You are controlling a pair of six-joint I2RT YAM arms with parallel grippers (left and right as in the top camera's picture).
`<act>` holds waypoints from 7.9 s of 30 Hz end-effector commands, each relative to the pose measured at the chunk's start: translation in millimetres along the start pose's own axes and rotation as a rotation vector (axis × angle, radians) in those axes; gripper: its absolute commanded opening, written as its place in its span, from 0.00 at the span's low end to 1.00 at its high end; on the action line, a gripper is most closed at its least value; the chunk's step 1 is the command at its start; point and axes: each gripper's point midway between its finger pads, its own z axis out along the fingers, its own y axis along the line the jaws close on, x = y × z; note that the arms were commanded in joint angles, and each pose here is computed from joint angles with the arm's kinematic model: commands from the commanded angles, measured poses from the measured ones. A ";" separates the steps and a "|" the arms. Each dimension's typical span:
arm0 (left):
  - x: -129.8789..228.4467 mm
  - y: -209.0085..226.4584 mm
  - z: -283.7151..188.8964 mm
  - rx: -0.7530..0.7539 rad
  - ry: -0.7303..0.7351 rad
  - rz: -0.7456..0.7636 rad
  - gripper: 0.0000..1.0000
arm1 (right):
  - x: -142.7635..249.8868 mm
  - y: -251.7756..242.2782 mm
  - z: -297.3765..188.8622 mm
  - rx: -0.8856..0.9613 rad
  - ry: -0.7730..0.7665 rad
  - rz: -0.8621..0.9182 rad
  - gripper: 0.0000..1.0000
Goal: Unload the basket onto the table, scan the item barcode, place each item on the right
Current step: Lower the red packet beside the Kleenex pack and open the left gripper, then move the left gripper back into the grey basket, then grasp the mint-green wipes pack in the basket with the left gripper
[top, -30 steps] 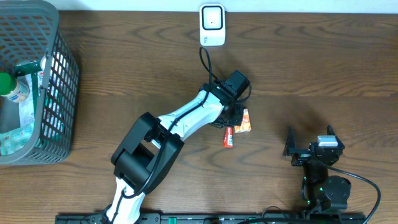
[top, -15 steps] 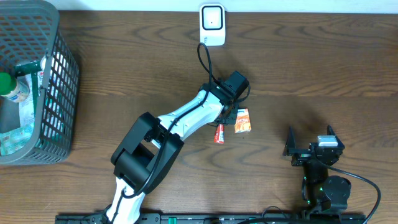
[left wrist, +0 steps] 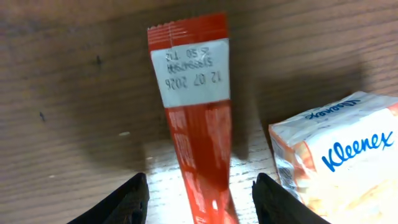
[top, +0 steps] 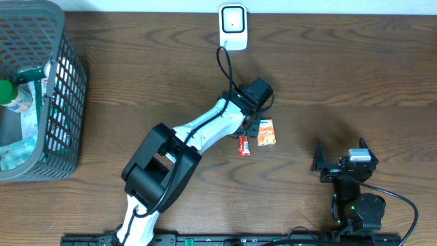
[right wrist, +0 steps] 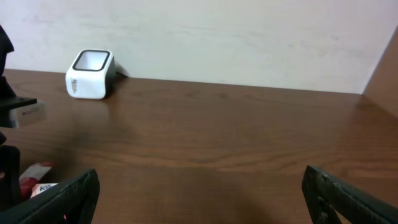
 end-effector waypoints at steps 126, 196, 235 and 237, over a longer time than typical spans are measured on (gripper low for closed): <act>-11.4 404.4 -399.8 -0.381 -0.608 -0.813 0.53 | 0.8 -1.5 -0.1 0.005 0.002 -0.004 0.99; 217.0 545.4 -116.9 -0.775 0.036 -1.854 0.88 | 1.0 -1.4 -0.1 0.004 0.003 -0.004 0.99; 198.1 525.7 -73.3 -0.515 0.035 -1.766 0.56 | 1.0 -1.5 -0.1 0.005 0.003 -0.004 0.99; 197.6 526.5 -73.4 -0.516 0.031 -1.765 0.45 | 0.8 -1.5 -0.1 0.005 0.002 -0.004 0.99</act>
